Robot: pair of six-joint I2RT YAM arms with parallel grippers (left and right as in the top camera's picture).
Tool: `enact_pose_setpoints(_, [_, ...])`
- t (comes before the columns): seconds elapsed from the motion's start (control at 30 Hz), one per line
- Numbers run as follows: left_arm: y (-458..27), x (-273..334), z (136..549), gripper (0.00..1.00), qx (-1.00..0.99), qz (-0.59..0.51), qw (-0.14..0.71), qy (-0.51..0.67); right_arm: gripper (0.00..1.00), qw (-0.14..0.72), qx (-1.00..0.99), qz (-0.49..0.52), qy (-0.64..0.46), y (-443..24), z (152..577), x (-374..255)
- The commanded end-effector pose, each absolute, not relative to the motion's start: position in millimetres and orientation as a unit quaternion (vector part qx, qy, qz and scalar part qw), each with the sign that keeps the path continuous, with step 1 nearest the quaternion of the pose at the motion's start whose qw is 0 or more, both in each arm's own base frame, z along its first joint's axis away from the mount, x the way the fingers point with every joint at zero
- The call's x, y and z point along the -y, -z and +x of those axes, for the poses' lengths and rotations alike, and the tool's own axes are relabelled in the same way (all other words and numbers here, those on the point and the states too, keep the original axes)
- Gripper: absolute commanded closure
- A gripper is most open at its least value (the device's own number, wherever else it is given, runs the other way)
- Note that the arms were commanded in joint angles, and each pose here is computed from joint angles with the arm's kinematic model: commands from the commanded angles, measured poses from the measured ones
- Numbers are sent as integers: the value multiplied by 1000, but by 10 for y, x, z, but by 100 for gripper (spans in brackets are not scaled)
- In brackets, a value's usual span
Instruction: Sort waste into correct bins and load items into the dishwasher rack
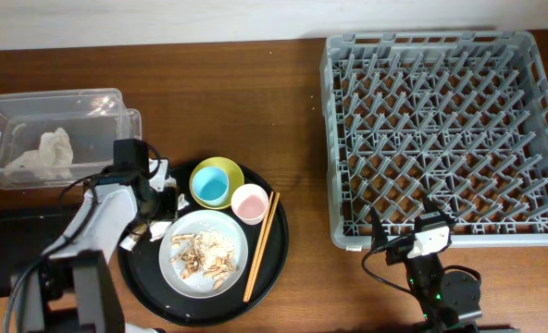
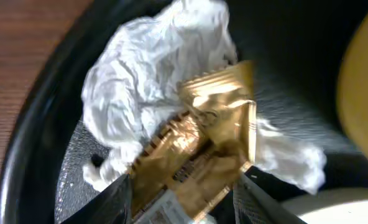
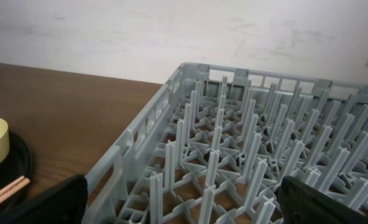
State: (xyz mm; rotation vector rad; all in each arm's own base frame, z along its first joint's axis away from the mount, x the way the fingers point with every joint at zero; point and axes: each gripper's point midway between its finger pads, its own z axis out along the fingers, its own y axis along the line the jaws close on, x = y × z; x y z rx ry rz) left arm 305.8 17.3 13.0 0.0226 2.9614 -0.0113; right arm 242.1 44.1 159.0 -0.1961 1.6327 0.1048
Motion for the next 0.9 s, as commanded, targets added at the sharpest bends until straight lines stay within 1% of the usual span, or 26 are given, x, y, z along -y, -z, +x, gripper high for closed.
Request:
enact_pose_setpoints(0.0, [-37, -270, 3061, 48, -996, 16, 79, -25, 2, 678, -729, -83, -42, -1562, 2426, -415])
enact_pose_setpoints(0.03, [-42, -299, 3074, 53, -996, 9, 81, -33, 2, 678, -729, -83, -42, -1562, 2426, -415])
enact_pose_setpoints(0.07, [-65, -299, 3078, 72, -996, 0, 82, -32, 2, 678, -729, -83, -42, -1562, 2426, -415])
enact_pose_setpoints(0.13, [-168, -284, 3109, 74, -996, -10, 90, -27, 2, 678, -729, -83, -42, -1561, 2426, -415])
enact_pose_setpoints(0.17, [-292, -238, 3134, 77, -995, -12, 99, -13, 2, 678, -729, -83, -42, -1561, 2426, -415])
enact_pose_setpoints(0.23, [-481, -125, 3123, 78, -993, -8, 119, 18, 2, 678, -729, -83, -42, -1562, 2426, -415])
enact_pose_setpoints(0.3, [-657, -125, 3105, 87, -990, -22, 140, 18, 2, 678, -729, -83, -42, -1562, 2426, -415])
enact_pose_setpoints(0.33, [-763, -128, 3115, 98, -987, -39, 157, 20, 2, 678, -729, -83, -42, -1562, 2426, -415])
enact_pose_setpoints(0.4, [-889, -139, 3126, 97, -983, -45, 178, 18, 2, 678, -729, -83, -42, -1562, 2426, -415])
enact_pose_setpoints(0.43, [-879, -172, 3110, 80, -984, -47, 174, 8, 1, 678, -729, -83, -42, -1562, 2426, -415])
enact_pose_setpoints(0.47, [-816, -169, 3057, 68, -986, -47, 160, 8, 2, 678, -729, -83, -42, -1561, 2426, -415])
enact_pose_setpoints(0.5, [-727, -164, 2990, 49, -989, -47, 142, 9, 2, 678, -729, -83, -42, -1562, 2426, -415])
enact_pose_setpoints(0.57, [-525, -156, 2864, 36, -993, -48, 108, 9, 2, 678, -729, -83, -42, -1561, 2426, -415])
enact_pose_setpoints(0.63, [-294, -153, 2801, 36, -996, -48, 79, 10, 2, 678, -729, -83, -42, -1561, 2426, -415])
enact_pose_setpoints(0.7, [-214, -156, 2844, 41, -996, -48, 76, 10, 2, 678, -729, -83, -42, -1562, 2426, -415])
enact_pose_setpoints(0.77, [-173, -157, 2852, 58, -996, -48, 73, 10, 2, 678, -729, -83, -42, -1562, 2426, -415])
enact_pose_setpoints(0.83, [-181, -159, 2883, 71, -996, -48, 79, 9, 2, 678, -729, -83, -42, -1561, 2426, -415])
enact_pose_setpoints(0.87, [-195, -160, 2900, 80, -995, -48, 81, 9, 2, 678, -729, -83, -42, -1562, 2426, -415])
